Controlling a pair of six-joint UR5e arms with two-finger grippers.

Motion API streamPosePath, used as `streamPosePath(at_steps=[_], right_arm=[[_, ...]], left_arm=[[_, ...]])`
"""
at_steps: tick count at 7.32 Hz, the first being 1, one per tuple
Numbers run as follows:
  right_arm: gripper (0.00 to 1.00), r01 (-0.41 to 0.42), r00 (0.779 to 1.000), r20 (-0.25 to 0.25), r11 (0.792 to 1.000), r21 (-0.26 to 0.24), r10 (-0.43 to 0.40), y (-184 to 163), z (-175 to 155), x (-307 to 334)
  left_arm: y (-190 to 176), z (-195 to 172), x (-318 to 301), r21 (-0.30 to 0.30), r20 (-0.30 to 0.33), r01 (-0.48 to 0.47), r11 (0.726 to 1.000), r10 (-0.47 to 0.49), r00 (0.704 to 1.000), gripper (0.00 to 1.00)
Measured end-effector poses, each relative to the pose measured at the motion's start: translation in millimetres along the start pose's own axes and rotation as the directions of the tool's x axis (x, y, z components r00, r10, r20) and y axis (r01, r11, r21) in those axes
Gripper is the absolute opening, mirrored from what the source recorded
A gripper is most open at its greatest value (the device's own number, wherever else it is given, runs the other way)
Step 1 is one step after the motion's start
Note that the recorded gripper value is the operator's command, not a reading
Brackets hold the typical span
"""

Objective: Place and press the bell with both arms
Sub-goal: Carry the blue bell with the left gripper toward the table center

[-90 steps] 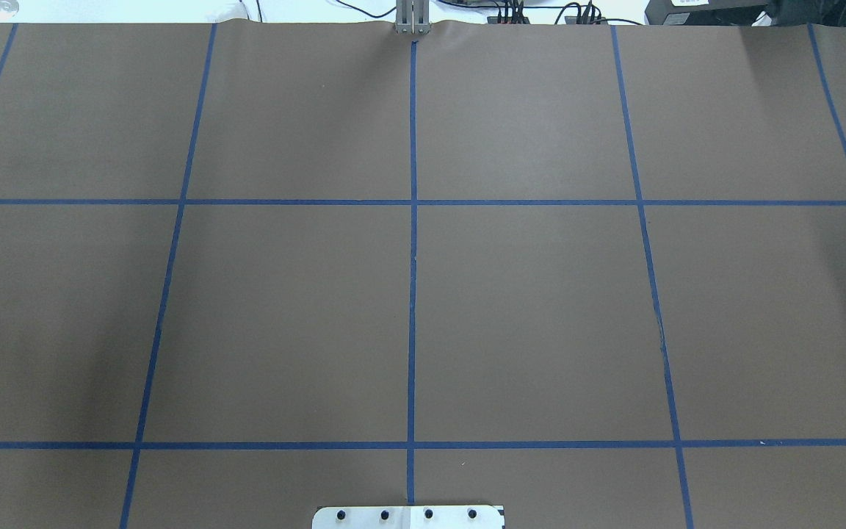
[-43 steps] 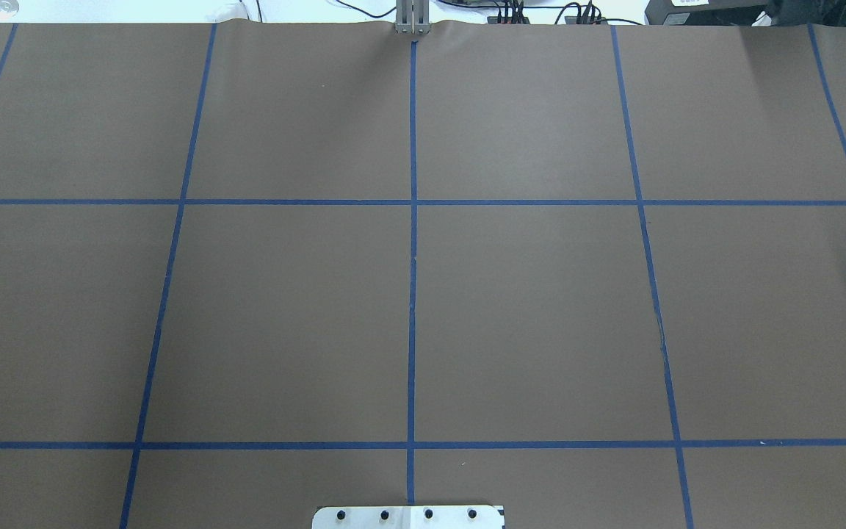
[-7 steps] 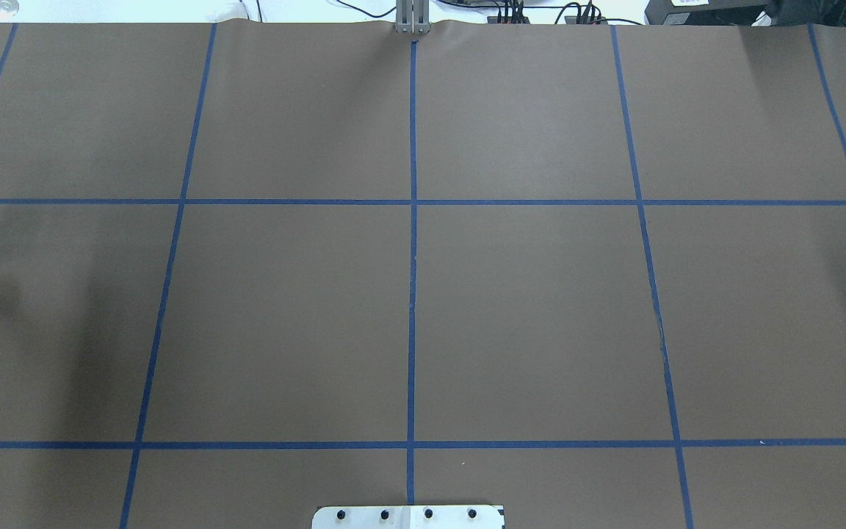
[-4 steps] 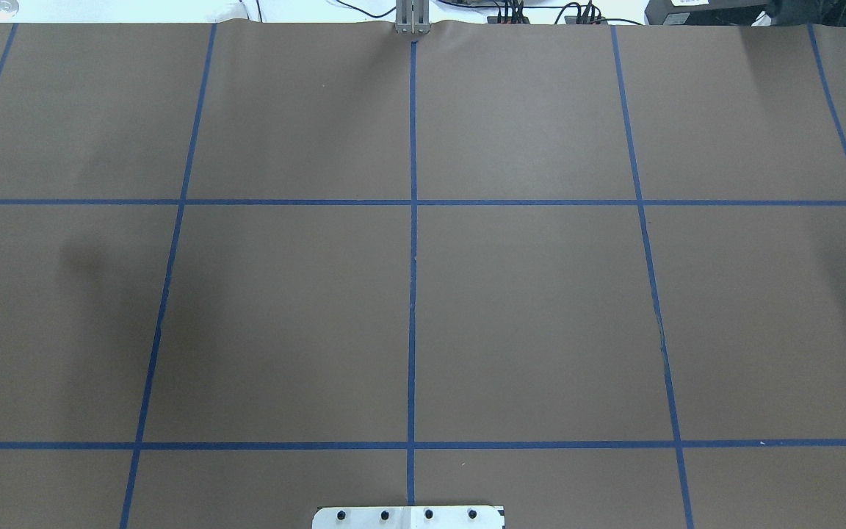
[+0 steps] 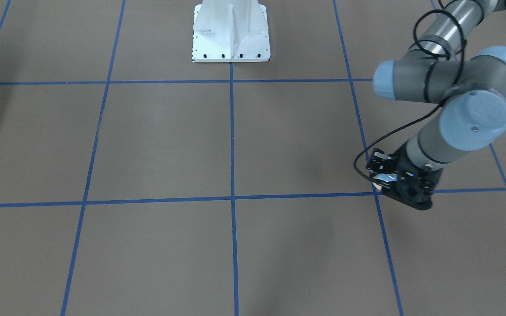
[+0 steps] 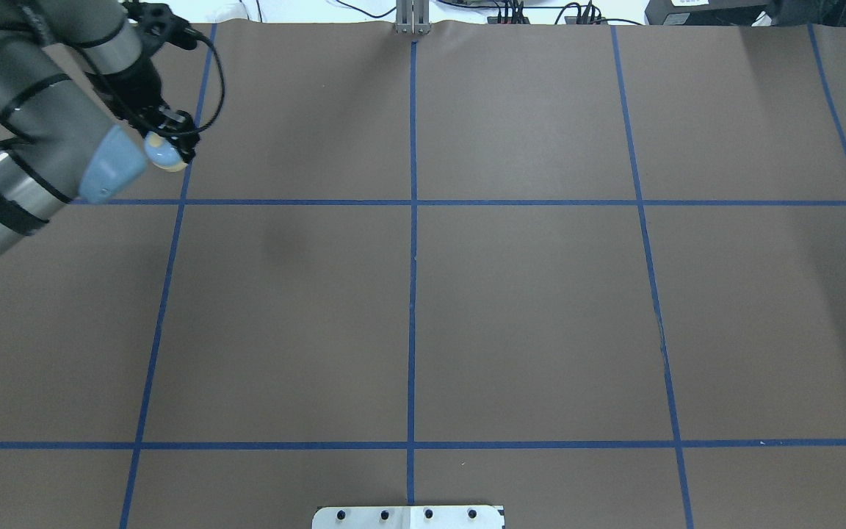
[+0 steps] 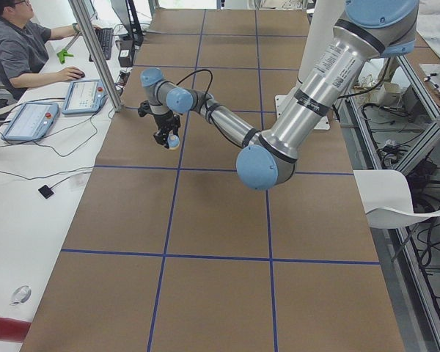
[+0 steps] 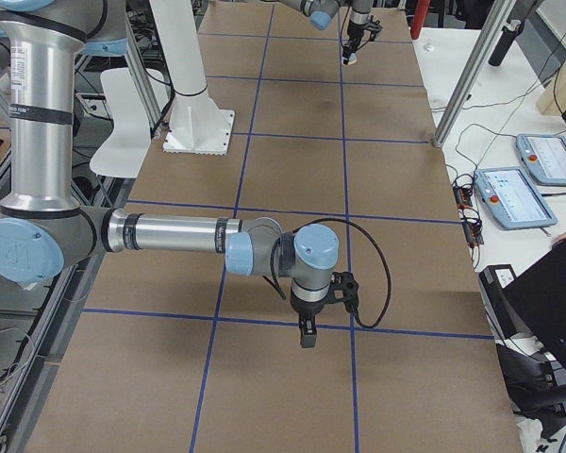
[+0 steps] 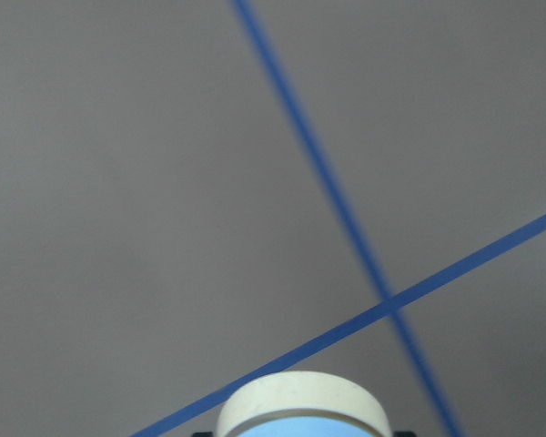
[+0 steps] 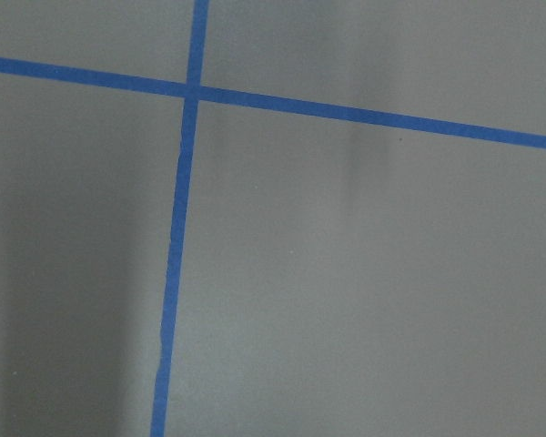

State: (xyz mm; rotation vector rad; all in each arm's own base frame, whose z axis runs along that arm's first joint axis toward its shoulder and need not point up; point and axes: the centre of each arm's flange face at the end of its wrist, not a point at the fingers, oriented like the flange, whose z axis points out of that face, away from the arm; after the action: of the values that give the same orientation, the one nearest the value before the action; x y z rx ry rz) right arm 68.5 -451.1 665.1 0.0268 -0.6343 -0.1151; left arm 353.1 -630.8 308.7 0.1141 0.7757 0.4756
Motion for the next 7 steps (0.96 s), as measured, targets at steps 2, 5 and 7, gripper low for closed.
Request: streamPosePath(at_steps=[2, 5, 7], right_arm=[[1.0, 0.016, 1.0, 0.002, 1.0, 0.019, -0.016, -6, -8, -6], [1.0, 0.088, 0.996, -0.01, 0.99, 0.107, -0.088, -28, -29, -23], [1.0, 0.122, 0.993, -0.01, 0.982, 0.145, -0.122, -33, -33, -27]], left_arm=[[-34, 15, 124, -0.027, -0.025, 0.069, 0.997, -0.069, 0.997, 0.05], [-64, 45, 270, -0.08, -0.012, 0.158, 0.984, -0.16, 0.987, 0.05], [-59, 76, 328, -0.109, 0.024, 0.184, 0.977, -0.182, 0.983, 0.06]])
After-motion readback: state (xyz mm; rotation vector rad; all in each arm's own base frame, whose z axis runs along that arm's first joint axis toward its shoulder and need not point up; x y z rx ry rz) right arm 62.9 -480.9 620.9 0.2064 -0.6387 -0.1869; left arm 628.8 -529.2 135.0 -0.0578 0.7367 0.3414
